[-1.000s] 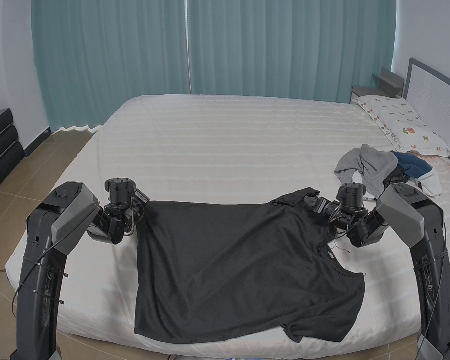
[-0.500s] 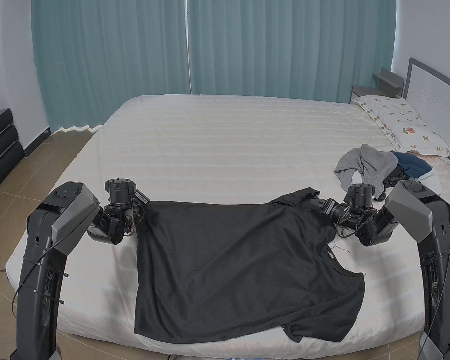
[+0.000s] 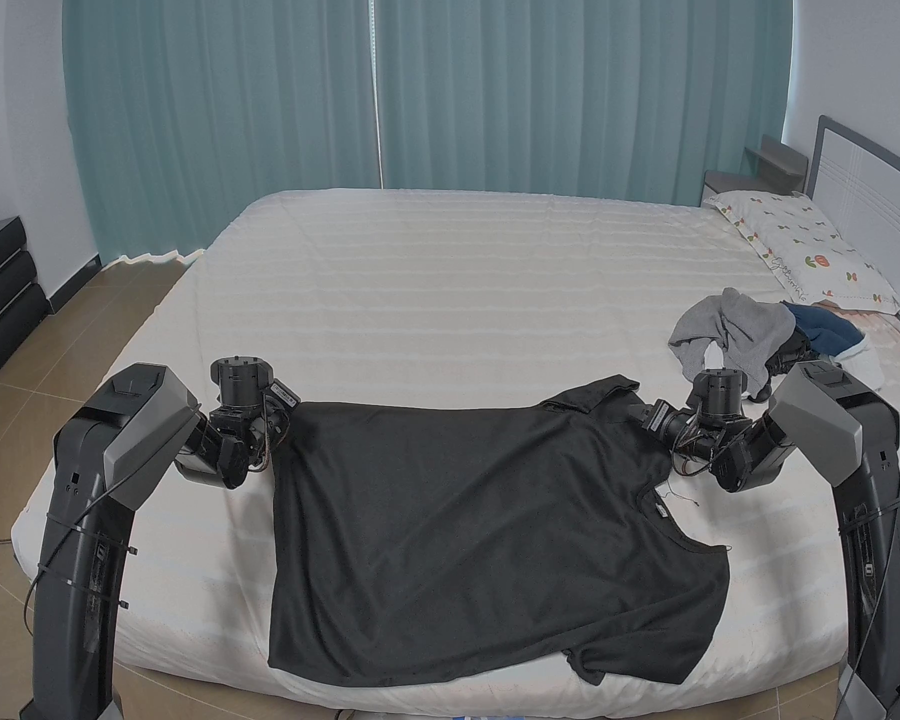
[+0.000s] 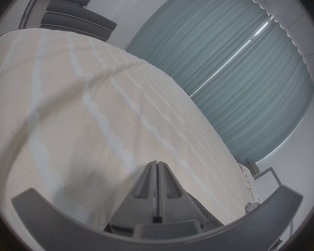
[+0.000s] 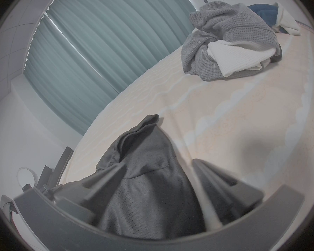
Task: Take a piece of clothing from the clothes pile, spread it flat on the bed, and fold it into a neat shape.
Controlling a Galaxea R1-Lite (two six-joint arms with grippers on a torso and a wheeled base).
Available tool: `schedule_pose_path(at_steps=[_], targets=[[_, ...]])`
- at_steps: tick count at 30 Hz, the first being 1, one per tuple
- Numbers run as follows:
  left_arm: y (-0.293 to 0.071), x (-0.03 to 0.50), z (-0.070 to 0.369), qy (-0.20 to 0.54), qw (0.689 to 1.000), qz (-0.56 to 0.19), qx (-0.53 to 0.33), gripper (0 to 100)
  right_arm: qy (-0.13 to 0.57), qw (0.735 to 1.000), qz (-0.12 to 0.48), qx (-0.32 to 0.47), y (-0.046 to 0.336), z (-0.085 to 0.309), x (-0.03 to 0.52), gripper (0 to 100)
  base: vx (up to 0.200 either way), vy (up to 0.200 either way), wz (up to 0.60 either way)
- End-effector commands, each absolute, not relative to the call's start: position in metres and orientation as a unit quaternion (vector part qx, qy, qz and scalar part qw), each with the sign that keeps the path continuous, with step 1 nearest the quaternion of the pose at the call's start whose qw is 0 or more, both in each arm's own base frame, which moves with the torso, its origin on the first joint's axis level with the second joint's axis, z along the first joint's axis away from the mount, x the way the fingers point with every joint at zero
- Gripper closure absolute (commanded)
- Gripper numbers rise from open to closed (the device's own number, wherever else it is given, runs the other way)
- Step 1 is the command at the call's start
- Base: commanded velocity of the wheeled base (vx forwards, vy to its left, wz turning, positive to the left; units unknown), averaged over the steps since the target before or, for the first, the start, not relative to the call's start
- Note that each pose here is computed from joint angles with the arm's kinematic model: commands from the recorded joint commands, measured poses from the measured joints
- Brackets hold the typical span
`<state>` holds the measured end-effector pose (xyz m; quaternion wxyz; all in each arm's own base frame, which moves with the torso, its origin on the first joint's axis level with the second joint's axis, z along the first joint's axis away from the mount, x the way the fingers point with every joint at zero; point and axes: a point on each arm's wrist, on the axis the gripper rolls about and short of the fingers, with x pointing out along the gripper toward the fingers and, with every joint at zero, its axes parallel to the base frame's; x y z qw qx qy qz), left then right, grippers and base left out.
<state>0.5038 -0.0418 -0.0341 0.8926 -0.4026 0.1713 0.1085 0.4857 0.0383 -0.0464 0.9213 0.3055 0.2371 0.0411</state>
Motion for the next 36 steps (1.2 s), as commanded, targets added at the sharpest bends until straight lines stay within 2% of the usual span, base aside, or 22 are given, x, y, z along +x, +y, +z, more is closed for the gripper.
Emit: schedule_pose_path(at_steps=[1,4,11,22,26,33,36], targets=[[-0.042,0.505,-0.033,0.168,0.893,0.107,-0.403,100,0.234,0.922,0.04,0.305,0.038,-0.048,0.488,100,0.0,0.0,0.0],[-0.042,0.505,-0.033,0.167,0.893,0.107,-0.403,100,0.232,0.922,0.039,0.306,0.037,-0.048,0.489,100,0.0,0.0,0.0],[-0.04,0.517,-0.014,0.113,0.899,0.092,-0.413,100,0.121,0.947,-0.016,0.298,0.033,-0.025,0.521,100,0.0,0.0,0.0],[-0.039,0.531,0.001,0.051,0.901,0.065,-0.425,100,0.044,0.952,-0.019,0.302,0.034,-0.001,0.535,100,0.0,0.0,0.0],[-0.038,0.537,-0.002,0.04,0.901,0.067,-0.426,100,-0.011,0.952,-0.041,0.304,0.032,0.013,0.549,100,0.0,0.0,0.0],[-0.039,0.541,0.007,0.023,0.899,0.06,-0.433,100,-0.04,0.951,-0.042,0.304,0.03,0.026,0.554,100,0.0,0.0,0.0],[-0.04,0.546,0.002,0.016,0.899,0.058,-0.433,100,-0.022,0.952,-0.048,0.3,0.03,0.008,0.555,100,0.0,0.0,0.0]])
